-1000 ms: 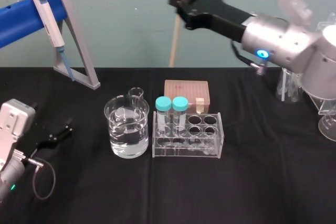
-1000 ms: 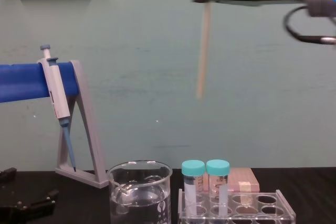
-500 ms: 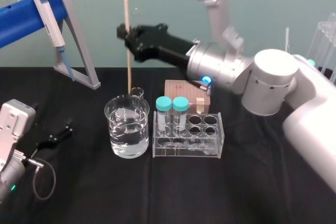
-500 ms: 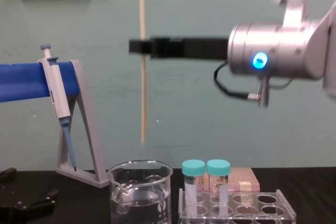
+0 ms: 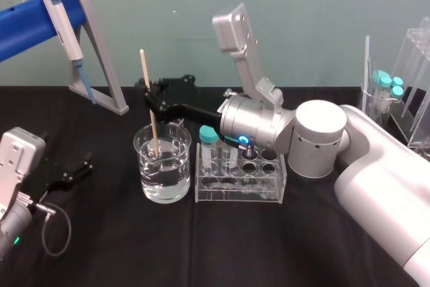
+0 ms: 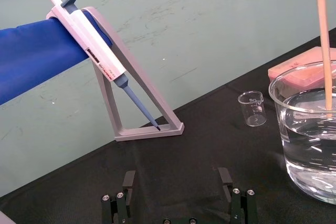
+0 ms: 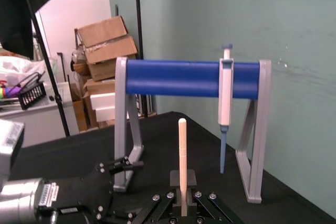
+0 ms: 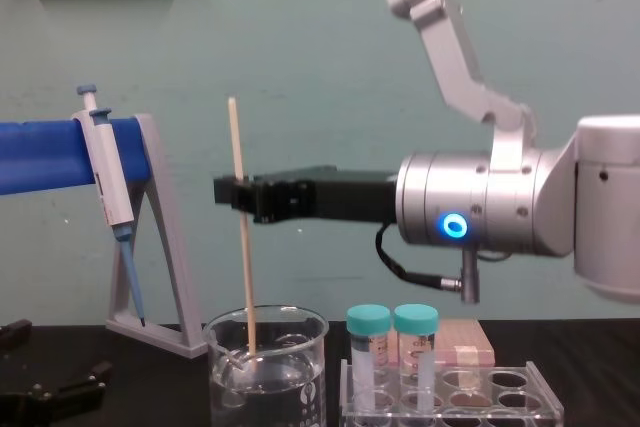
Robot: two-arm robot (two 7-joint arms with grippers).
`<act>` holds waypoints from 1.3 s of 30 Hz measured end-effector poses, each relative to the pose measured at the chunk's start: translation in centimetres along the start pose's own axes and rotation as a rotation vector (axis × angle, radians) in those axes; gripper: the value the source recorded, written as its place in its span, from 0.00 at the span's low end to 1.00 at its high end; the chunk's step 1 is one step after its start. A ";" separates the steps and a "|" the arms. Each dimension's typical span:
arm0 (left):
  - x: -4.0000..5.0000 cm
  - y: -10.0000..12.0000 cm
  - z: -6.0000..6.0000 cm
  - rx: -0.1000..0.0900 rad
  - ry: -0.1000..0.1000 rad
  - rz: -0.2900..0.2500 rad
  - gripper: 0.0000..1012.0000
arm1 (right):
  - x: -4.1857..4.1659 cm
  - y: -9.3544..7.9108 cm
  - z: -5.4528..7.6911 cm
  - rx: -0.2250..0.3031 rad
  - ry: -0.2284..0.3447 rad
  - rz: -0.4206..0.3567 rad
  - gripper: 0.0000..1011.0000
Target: Hold the thermometer with one hand and immerse one end into the beaker, then reinsert it into the test tube rack.
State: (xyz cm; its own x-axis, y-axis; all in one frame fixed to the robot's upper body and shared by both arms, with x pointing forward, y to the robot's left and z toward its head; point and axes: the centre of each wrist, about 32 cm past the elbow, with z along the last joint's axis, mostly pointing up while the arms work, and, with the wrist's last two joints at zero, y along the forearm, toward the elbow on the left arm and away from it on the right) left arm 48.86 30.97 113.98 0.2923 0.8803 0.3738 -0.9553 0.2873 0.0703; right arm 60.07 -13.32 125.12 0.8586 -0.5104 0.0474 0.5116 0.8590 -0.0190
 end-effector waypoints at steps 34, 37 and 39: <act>0.00 0.0 0.0 0.000 0.000 0.000 0.99 | 0.99 -0.1 -4.3 -0.049 0.036 -0.047 0.05; 0.00 0.0 0.0 0.000 0.000 0.000 0.99 | 1.11 -0.1 -4.6 -0.050 0.045 -0.049 0.05; 0.00 0.0 0.0 0.000 0.000 0.000 0.99 | 1.12 -0.1 -4.6 -0.050 0.045 -0.048 0.05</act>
State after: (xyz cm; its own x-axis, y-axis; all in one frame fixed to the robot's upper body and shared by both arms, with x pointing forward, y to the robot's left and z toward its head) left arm 48.86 30.97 113.98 0.2923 0.8803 0.3738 -0.9552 0.2873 0.0703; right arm 61.14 -14.13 120.62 0.8328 -0.5535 0.0050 0.5525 0.8307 -0.0677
